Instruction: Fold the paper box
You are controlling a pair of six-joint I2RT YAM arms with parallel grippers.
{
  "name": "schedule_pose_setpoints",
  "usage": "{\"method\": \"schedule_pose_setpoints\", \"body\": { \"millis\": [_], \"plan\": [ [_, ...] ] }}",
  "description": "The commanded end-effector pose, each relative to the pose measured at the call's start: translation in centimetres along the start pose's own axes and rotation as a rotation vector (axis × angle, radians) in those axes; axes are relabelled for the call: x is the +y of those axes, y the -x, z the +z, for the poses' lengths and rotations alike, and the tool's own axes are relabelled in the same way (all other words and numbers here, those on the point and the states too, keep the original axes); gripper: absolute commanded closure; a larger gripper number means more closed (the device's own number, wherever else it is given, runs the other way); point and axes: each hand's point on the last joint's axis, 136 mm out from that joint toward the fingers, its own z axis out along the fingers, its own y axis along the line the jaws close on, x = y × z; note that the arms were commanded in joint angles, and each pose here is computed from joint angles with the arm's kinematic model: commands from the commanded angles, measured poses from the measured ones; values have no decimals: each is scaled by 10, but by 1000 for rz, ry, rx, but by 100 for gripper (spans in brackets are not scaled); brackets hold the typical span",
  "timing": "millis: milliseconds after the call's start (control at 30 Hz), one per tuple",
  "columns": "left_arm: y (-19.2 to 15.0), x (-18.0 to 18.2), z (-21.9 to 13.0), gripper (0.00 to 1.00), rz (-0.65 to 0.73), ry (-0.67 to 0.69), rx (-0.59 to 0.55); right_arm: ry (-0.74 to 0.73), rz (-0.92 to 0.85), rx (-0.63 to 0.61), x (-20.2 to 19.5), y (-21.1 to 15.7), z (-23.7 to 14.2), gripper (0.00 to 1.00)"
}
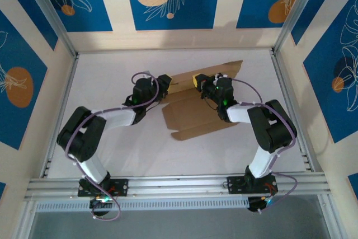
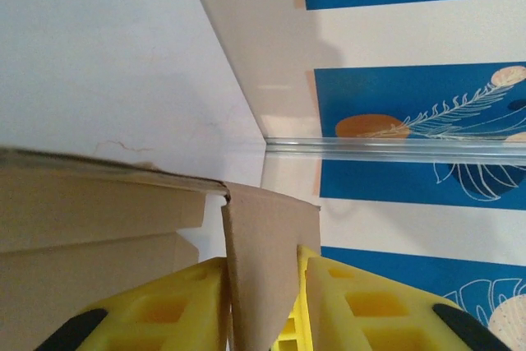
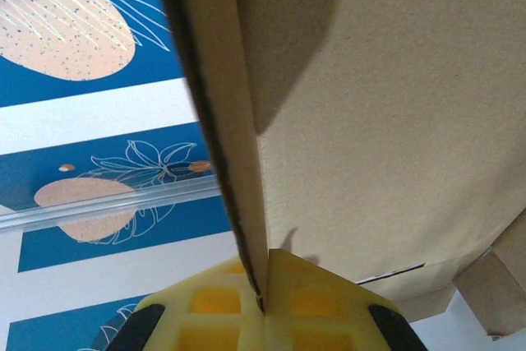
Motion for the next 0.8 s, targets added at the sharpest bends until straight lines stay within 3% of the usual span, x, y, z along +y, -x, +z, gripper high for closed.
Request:
{"method": "schedule_pose_setpoints", "body": {
  "millis": [0, 267, 567, 700, 767],
  "plan": [
    [-2, -38, 5, 74, -9, -189, -13, -61, 43, 14, -20, -6, 6, 100],
    [-2, -40, 7, 99, -32, -242, -18, -68, 44, 14, -22, -7, 8, 100],
    [0, -33, 8, 100, -33, -234, -29, -67, 54, 14, -23, -6, 11, 100],
    [-1, -30, 6, 67, -9, -215, -14, -67, 49, 12, -21, -5, 10, 100],
    [0, -25, 1, 59, 29, -174, -6, -75, 41, 8, -21, -3, 8, 100]
  ]
}}
